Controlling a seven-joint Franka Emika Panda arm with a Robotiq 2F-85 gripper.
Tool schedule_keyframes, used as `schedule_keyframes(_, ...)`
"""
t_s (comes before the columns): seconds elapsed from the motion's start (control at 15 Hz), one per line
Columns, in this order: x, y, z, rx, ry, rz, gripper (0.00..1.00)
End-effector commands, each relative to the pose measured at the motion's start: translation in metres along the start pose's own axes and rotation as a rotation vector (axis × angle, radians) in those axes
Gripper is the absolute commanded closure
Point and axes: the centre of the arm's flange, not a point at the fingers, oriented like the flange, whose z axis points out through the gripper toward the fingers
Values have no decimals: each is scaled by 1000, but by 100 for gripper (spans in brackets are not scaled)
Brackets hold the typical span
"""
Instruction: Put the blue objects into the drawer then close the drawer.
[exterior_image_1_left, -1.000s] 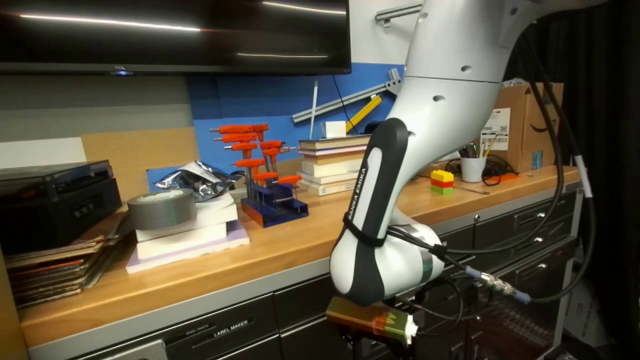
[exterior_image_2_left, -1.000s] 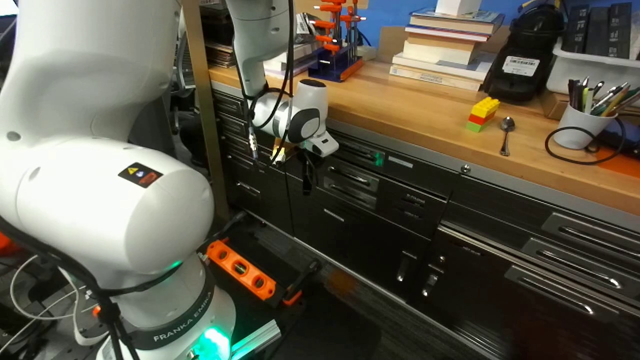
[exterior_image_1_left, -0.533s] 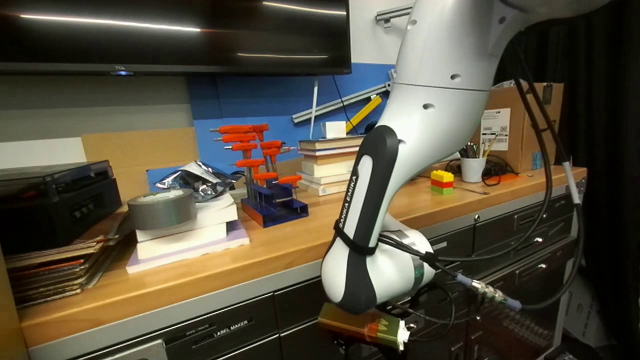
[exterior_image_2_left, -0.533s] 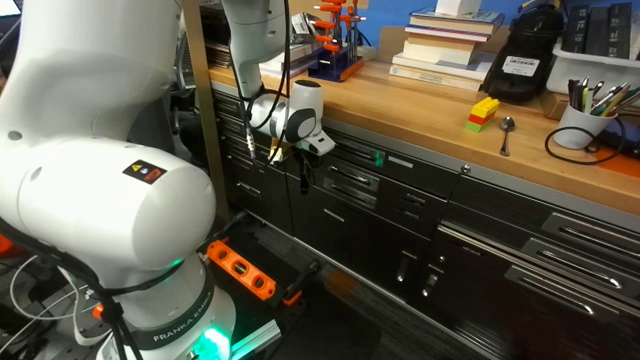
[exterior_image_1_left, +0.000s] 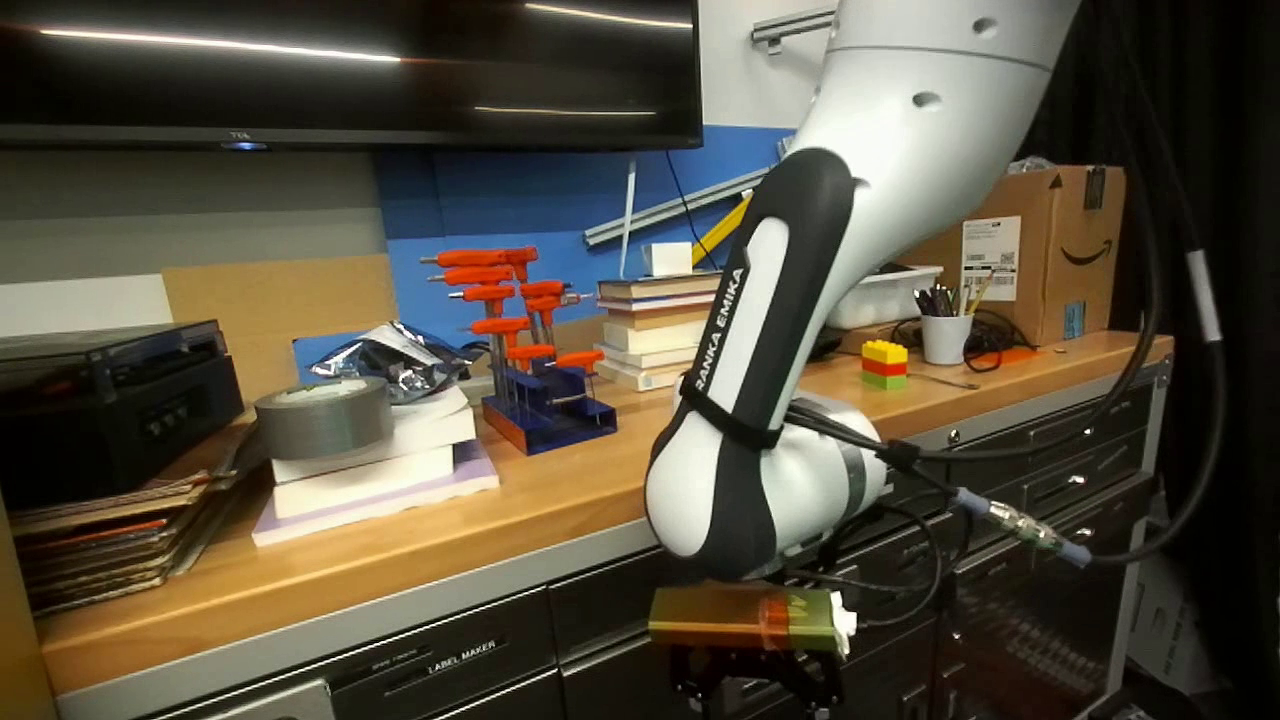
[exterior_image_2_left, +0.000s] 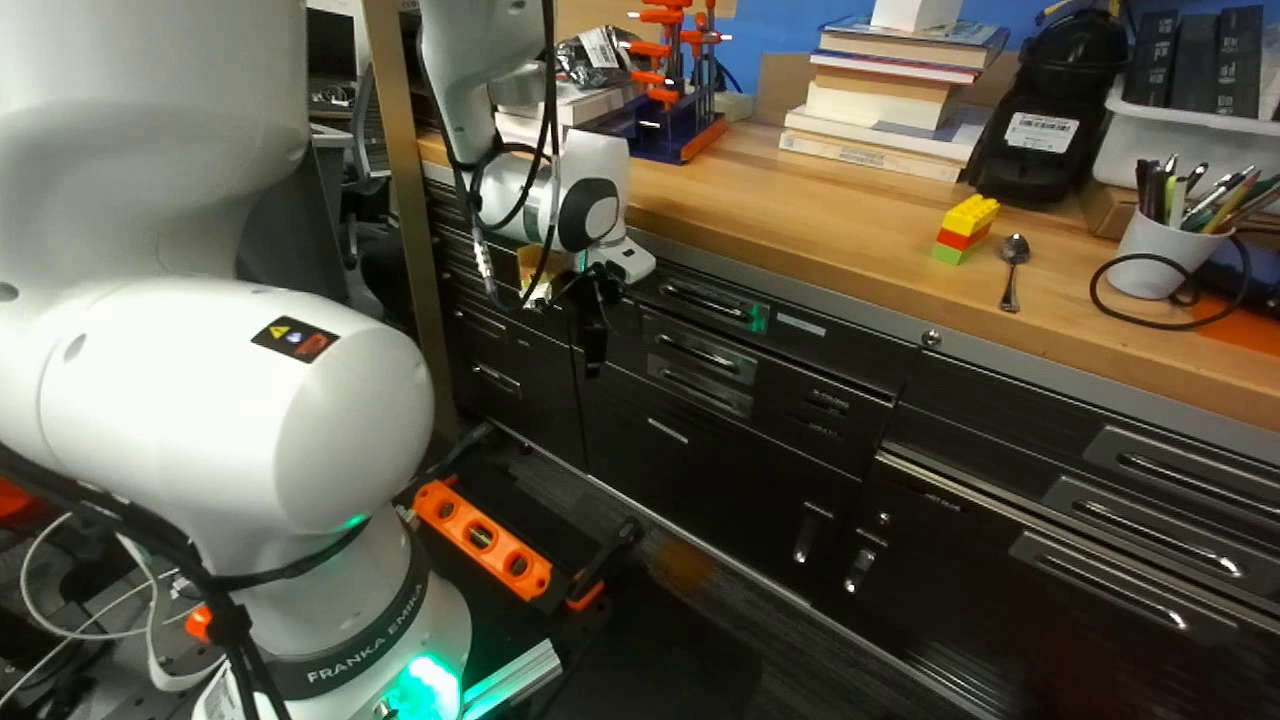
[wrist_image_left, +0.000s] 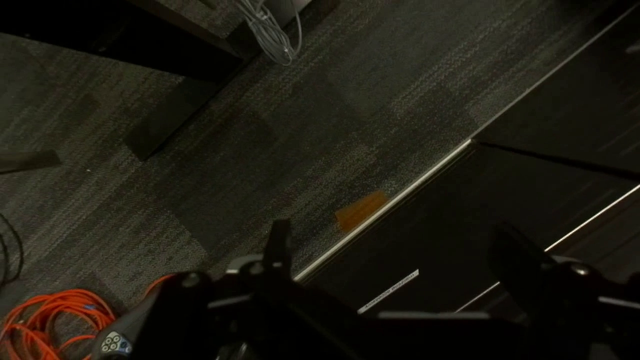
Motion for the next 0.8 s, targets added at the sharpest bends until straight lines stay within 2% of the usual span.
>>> schedule_keyframes(0.0, -29, 38, -54, 17, -20, -134, 0)
schedule_keyframes(0.33, -47, 90, -112, 63, -30, -310, 0)
schedule_keyframes(0.73, -50, 151, -195, 108, -35, -521, 0)
